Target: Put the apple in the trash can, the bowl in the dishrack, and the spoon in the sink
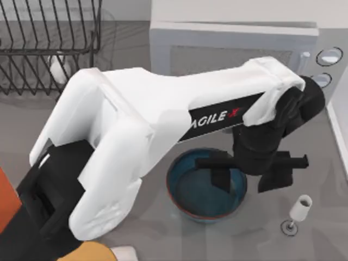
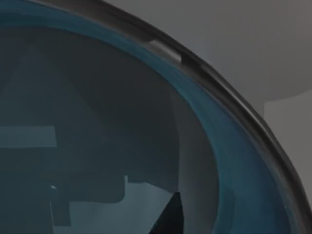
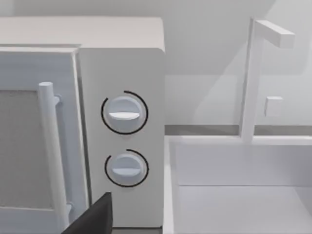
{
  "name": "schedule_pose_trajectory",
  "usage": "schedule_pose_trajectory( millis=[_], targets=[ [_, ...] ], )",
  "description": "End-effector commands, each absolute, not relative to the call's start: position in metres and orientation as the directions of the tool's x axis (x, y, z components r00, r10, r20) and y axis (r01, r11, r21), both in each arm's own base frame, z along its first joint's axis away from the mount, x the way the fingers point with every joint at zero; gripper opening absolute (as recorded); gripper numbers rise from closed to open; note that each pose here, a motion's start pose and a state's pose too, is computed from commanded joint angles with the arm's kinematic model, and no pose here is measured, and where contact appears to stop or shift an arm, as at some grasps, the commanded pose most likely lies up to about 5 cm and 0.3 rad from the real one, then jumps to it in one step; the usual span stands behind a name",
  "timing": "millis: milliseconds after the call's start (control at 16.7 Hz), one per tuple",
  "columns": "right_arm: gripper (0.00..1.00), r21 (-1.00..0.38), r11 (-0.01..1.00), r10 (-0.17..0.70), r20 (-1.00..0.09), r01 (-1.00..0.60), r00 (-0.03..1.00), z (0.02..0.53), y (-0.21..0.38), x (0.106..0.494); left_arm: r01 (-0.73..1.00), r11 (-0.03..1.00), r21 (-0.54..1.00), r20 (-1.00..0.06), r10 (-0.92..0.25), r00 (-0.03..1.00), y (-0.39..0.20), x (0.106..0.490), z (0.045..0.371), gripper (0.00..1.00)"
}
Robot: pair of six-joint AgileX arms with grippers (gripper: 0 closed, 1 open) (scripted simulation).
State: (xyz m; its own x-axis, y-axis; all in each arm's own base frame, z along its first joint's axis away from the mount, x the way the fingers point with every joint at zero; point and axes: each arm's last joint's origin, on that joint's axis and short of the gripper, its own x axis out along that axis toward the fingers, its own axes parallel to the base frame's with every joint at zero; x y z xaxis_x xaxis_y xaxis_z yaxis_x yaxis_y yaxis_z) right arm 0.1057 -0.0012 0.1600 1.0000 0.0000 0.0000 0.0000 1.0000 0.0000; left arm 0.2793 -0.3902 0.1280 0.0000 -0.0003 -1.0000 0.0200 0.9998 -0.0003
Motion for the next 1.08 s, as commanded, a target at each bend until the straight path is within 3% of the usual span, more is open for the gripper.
schedule_pose_trajectory(
  millis=[300,1080],
  targets=[
    [1.0,0.0,1.0,0.0,0.0,0.0,1.0,0.16,-0.001,0.106,0.02,1.0,0.0,-1.0,0.0,0.0,-0.39,0.279,0.128,0.02],
    [1.0,0.0,1.0,0.0,0.0,0.0,1.0,0.16,-0.001,0.106,0.019,1.0,0.009,-1.0,0.009,-0.003,-0.393,0.281,0.142,0.0]
  ],
)
